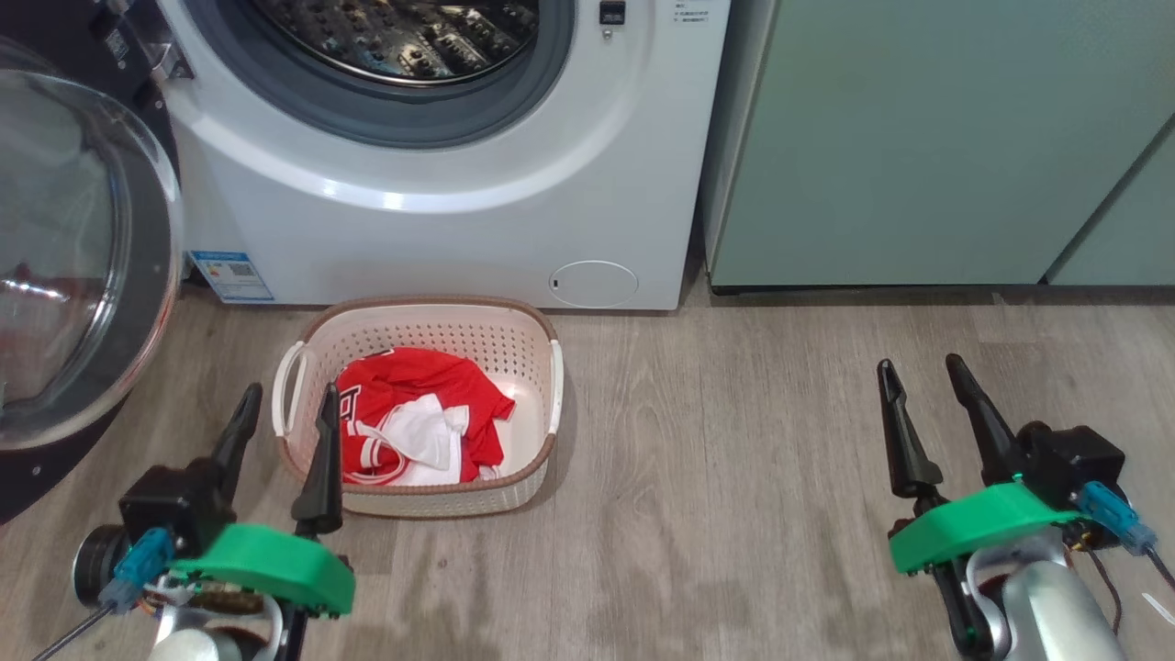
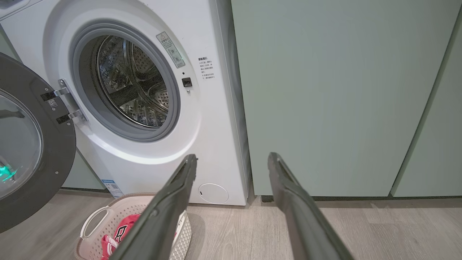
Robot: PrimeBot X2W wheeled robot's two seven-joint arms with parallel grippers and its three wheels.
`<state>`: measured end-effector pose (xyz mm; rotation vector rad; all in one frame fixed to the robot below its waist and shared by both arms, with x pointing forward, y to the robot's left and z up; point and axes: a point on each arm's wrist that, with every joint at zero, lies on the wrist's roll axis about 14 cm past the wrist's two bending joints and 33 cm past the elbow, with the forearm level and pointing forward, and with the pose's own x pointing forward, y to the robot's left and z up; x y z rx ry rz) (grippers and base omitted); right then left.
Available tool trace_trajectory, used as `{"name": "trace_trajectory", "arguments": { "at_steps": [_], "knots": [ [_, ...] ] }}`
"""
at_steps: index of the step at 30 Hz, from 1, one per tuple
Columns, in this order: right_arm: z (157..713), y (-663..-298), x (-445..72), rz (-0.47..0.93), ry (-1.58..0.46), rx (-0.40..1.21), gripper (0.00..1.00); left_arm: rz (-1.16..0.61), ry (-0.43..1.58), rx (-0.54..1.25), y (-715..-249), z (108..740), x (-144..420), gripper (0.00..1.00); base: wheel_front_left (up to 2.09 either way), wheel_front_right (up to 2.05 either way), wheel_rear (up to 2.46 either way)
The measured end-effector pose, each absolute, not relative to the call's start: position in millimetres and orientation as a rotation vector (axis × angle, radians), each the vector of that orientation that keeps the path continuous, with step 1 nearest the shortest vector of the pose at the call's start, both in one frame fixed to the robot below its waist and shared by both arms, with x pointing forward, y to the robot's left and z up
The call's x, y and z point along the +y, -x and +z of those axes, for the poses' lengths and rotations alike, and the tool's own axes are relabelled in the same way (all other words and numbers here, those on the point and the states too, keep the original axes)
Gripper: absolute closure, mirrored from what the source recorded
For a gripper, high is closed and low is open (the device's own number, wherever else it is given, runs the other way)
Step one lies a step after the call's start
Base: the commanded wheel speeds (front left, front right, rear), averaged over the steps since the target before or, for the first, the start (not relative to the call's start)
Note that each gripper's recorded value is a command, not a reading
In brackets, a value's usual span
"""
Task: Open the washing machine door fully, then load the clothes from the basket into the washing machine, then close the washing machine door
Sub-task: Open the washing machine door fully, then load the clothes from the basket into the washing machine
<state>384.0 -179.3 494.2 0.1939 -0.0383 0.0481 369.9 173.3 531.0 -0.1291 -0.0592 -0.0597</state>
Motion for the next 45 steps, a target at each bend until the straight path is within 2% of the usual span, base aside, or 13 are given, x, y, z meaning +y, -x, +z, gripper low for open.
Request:
{"name": "trace_trajectory", "arguments": {
  "at_steps": [34,45],
  "knots": [
    [498.8,-380.5,-184.1,0.034,-0.203,-0.054,0.00,-0.057,0.119,-0.037,-372.0,527.9,168.3,0.00,0.00,0.00,0.00],
    [496.2,-380.8,-183.9,0.033,-0.210,-0.047,0.00,-0.063,0.115,-0.024,-373.0,524.4,166.1,0.00,1.16,-1.16,0.00]
  ]
}}
